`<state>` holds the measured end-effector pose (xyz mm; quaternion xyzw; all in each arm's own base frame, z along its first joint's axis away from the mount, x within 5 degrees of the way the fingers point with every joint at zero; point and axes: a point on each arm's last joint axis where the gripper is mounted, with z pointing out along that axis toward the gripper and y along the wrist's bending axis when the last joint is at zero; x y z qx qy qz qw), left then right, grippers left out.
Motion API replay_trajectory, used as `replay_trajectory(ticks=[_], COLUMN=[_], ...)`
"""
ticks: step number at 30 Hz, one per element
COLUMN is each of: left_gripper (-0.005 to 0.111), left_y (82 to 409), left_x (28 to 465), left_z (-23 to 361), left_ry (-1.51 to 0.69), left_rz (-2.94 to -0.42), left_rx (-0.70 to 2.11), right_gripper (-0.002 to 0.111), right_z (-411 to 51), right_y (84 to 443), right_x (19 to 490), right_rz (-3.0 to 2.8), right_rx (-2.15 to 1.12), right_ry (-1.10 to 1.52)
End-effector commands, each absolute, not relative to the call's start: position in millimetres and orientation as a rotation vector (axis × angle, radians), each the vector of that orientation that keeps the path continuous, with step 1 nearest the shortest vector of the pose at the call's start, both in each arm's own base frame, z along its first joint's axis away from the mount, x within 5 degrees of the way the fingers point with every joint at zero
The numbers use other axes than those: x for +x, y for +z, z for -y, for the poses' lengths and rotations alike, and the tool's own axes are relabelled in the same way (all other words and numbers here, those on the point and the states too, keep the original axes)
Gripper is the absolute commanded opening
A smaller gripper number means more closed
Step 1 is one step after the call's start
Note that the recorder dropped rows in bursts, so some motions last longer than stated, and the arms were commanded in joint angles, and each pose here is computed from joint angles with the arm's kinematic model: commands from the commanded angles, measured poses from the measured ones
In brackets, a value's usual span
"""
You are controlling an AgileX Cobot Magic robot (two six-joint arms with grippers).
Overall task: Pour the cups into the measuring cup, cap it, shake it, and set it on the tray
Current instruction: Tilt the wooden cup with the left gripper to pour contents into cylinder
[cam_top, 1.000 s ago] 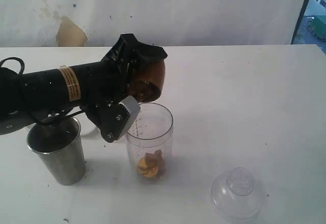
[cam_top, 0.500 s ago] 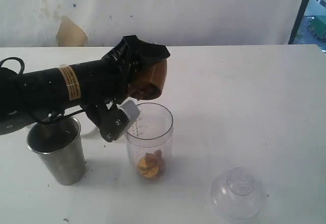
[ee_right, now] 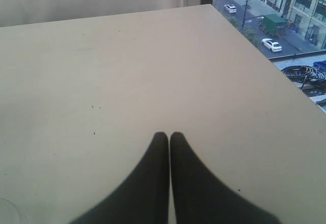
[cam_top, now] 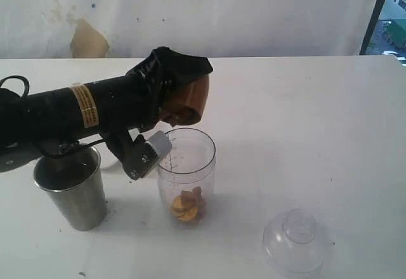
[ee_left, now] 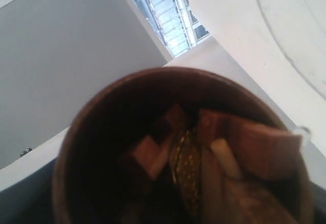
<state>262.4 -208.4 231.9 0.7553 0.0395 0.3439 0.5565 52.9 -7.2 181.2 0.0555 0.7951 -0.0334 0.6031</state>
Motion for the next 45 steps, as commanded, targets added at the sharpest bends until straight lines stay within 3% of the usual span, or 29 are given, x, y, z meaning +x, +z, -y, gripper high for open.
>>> replay_trajectory(ticks=[1, 15, 33, 45], left_gripper=[0.0, 0.0, 0.0, 0.0], left_y=[232.7, 216.6, 223.5, 225.1], left_x=[256.8, 266.4, 263.9, 263.7], left_z=[206.4, 209.8, 210.5, 210.4], left_ry=[0.806, 0.883, 0.945, 0.414], left_rz=[-0.116, -0.107, -0.033, -0.505], left_rx=[1.718, 1.641, 1.539, 1.372], right_gripper=[0.001, 0.001, 0.001, 0.001], right_z=[7.5, 7.5, 7.5, 7.5], right_y=[181.6, 181.6, 181.6, 181.6], right_x=[52.8, 52.8, 52.8, 52.8], right_rz=[-1.83, -1.83, -1.83, -1.83], right_rx=[0.132, 0.132, 0.132, 0.132], right_ry=[-0.081, -0.081, -0.081, -0.081])
